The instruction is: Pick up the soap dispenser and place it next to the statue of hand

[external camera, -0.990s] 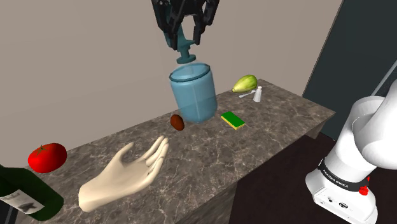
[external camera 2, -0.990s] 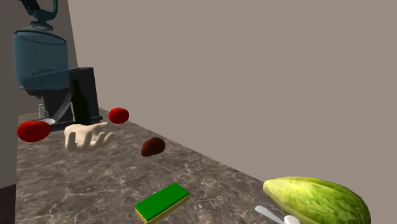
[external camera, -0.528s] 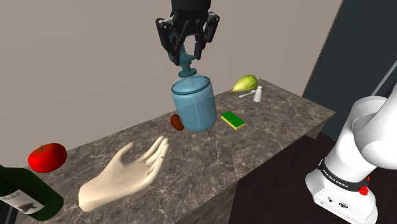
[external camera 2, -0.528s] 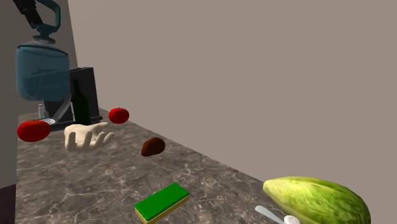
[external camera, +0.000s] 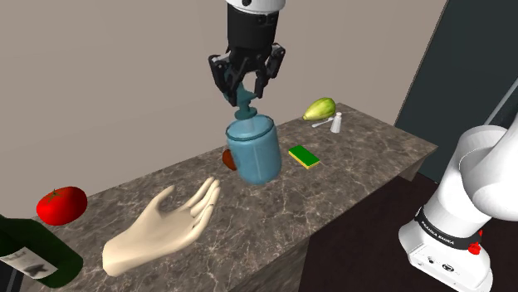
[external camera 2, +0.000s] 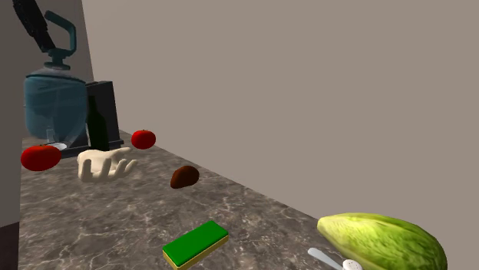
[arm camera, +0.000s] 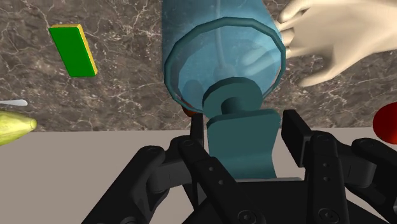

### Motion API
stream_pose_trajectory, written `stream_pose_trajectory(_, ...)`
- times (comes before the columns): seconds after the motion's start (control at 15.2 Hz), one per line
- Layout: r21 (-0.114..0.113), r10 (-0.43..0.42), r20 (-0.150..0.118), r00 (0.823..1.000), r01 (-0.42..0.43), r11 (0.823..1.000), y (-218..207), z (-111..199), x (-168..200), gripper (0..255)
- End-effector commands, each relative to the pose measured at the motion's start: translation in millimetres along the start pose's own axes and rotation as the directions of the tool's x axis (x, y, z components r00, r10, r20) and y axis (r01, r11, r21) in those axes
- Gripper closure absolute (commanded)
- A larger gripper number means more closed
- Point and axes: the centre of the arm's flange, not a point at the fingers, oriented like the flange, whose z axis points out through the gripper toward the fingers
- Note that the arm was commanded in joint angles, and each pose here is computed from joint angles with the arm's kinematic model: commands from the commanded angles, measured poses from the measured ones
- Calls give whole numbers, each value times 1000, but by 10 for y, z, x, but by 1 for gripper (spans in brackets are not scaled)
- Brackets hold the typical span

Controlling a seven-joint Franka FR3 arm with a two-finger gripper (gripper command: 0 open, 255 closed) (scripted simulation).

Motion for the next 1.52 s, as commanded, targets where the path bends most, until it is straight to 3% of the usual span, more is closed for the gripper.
stream_pose_trajectory(0.0, 1, 0, -1, 1000, 0, 1000, 1, 90, -31, 255)
stream_pose_trajectory(1.45, 1, 0, -1, 1000, 0, 1000, -7, 1201, -373, 255)
